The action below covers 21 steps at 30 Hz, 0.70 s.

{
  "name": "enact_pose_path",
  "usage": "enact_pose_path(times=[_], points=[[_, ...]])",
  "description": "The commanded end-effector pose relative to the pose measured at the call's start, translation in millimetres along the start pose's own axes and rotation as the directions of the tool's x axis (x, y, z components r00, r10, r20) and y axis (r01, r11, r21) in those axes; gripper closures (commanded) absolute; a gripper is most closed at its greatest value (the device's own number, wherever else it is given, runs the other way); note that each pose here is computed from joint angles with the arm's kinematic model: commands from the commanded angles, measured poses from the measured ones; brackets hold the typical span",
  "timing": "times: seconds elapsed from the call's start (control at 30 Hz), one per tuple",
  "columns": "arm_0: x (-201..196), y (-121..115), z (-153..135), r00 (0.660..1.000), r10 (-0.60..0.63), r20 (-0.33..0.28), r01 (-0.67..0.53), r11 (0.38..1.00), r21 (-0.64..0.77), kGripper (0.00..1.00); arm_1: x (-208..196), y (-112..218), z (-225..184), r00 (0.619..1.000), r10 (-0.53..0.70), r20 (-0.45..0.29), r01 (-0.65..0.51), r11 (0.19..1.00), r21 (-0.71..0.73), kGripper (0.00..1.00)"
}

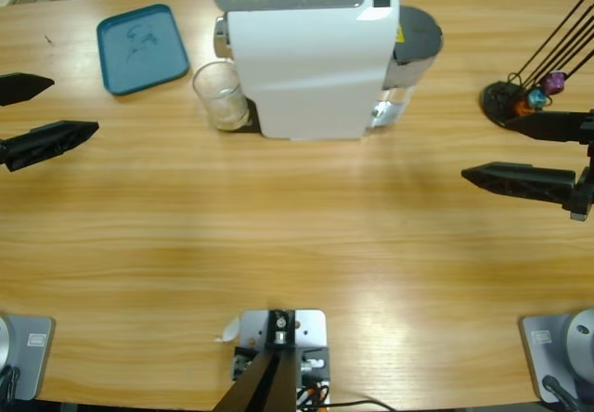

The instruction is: Pour coffee

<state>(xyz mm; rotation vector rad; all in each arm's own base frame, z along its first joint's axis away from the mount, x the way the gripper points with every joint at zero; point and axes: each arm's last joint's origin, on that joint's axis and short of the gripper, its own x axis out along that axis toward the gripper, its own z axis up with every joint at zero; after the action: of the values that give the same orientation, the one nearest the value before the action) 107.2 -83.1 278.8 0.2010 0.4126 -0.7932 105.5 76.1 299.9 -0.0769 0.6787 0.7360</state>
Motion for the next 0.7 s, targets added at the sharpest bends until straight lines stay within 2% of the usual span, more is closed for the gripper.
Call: enact_pose_path(times=[0.03, 0.13, 0.3, 0.43, 0.53, 0.6, 0.7], points=[[-12, -4, -10, 0.999, -0.022, -0.027, 0.022, 0.999, 0.028, 0.000, 10, -5, -9, 0.999, -0.019, -0.050, 0.021, 0.999, 0.035, 0.000], [-10, 0, 9, 0.996, -0.025, -0.085, 0.030, 0.998, 0.064, 0.007, 11, -5, -9, 0.998, -0.019, -0.053, 0.021, 0.999, 0.036, 0.000], [0, 12, 31, 0.995, -0.014, -0.102, 0.024, 0.995, 0.102, 0.006, 12, -5, -8, 0.998, -0.019, -0.057, 0.021, 0.999, 0.036, 0.000], [15, 24, 27, 0.988, -0.053, -0.145, 0.081, 0.978, 0.193, 0.000, 13, -5, -8, 0.998, -0.019, -0.061, 0.021, 0.999, 0.038, 0.000], [33, 39, 22, 0.977, -0.116, -0.177, 0.149, 0.971, 0.186, 0.000, 12, -5, -8, 0.998, -0.018, -0.062, 0.020, 0.999, 0.040, 0.000], [49, 52, 18, 0.967, -0.198, -0.161, 0.221, 0.965, 0.140, 0.000, 13, -5, -8, 0.998, -0.016, -0.065, 0.019, 0.999, 0.043, 0.000], [71, 61, 14, 0.945, -0.297, -0.135, 0.311, 0.944, 0.107, 0.000, 16, -6, -8, 0.997, -0.017, -0.079, 0.021, 0.999, 0.046, 0.000]])
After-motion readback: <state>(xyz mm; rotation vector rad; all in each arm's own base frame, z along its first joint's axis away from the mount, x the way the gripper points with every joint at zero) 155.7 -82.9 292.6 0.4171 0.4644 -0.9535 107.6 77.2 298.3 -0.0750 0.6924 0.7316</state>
